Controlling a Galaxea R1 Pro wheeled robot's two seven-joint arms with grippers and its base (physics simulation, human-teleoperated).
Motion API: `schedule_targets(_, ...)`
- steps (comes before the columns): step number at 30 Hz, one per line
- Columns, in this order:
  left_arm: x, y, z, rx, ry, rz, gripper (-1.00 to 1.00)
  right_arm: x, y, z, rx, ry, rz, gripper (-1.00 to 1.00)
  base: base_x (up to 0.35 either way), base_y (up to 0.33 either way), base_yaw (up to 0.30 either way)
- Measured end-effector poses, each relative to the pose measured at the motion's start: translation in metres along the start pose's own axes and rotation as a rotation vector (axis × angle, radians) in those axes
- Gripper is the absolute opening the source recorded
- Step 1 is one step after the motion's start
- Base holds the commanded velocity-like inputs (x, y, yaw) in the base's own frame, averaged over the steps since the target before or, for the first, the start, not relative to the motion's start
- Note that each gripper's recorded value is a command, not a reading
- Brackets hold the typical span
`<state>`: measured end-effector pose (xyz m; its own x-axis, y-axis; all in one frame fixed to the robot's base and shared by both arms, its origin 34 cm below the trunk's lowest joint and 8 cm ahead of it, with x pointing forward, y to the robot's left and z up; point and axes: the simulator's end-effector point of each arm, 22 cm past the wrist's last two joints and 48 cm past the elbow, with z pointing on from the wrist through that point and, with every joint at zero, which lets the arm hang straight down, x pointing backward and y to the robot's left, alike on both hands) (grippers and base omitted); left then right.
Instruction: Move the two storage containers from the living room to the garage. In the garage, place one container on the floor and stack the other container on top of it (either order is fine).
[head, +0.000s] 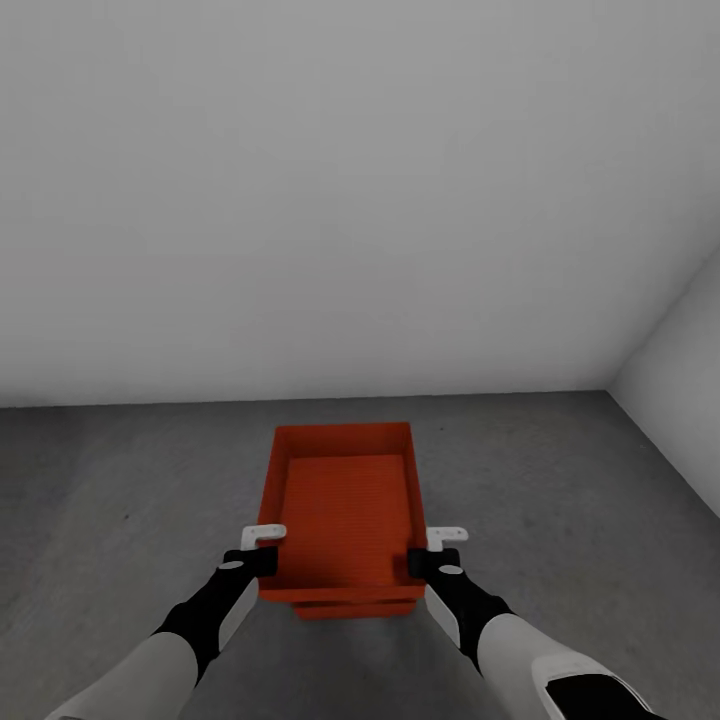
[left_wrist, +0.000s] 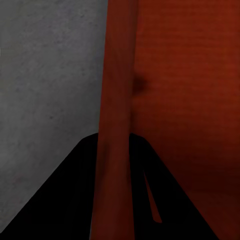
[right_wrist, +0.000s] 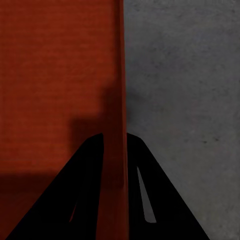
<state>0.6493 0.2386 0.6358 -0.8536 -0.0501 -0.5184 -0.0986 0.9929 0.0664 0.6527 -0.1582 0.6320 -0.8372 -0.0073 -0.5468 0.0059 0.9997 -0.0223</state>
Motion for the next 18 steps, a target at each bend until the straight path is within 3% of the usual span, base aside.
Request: schedule_targets(18, 0.0, 0.0, 0.0, 0.0, 0.0, 0.0, -1.0, -0.0001, 0.0, 0.0, 0.0, 0.0, 0.0, -1.0, 0.0, 0.0, 0.001)
